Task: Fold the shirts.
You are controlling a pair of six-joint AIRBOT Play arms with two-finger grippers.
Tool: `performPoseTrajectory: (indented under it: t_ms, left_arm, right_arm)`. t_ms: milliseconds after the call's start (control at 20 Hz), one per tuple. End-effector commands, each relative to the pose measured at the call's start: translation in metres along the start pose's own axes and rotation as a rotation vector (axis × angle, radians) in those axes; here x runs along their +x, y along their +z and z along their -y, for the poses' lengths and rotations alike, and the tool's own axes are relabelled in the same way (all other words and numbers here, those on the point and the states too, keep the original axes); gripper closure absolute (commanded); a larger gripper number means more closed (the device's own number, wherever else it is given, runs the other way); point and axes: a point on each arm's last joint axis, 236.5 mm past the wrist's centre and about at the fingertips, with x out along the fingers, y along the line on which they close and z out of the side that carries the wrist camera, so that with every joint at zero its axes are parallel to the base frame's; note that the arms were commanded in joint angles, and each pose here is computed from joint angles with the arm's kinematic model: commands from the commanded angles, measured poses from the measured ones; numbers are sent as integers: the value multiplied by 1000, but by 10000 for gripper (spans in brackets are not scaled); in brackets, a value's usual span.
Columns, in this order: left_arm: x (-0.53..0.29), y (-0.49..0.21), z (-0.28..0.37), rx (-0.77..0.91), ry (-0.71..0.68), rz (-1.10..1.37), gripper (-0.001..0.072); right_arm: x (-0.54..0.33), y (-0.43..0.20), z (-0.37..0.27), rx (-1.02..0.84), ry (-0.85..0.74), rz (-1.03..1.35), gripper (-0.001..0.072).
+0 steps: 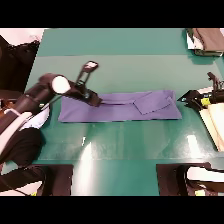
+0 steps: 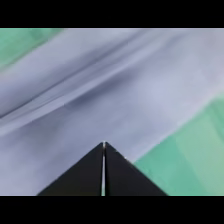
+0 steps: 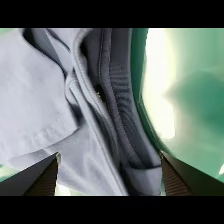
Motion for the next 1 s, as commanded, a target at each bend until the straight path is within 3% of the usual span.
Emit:
performPoseTrajectory:
  t_ms: [0,350,600,650,700,800,850,950]
  left_arm:
    - [32,10,51,85,-66,-30,683]
    - [89,13,81,18,-158,-53,684]
    - [114,3,76,-10,-157,-83,684]
    - [116,1,75,-10,-155,-90,684]
    - [117,0,74,-7,-151,-92,684]
    - [119,3,67,17,-121,-77,684]
    - [119,7,64,11,-107,-62,684]
    - [120,16,62,3,-99,-21,684]
  right_arm:
    - [19,-1,2,11,78,-31,10]
    - [40,7,-10,30,206,-31,15]
    - [64,-8,-37,-65,216,-108,64]
    - [69,-10,-43,-83,211,-117,126]
    - [73,-11,-47,-97,210,-125,263]
    - [75,-17,-57,-142,224,-145,644]
    - [73,-20,-60,-155,231,-151,687]
    - [61,-22,-75,-198,238,-143,688]
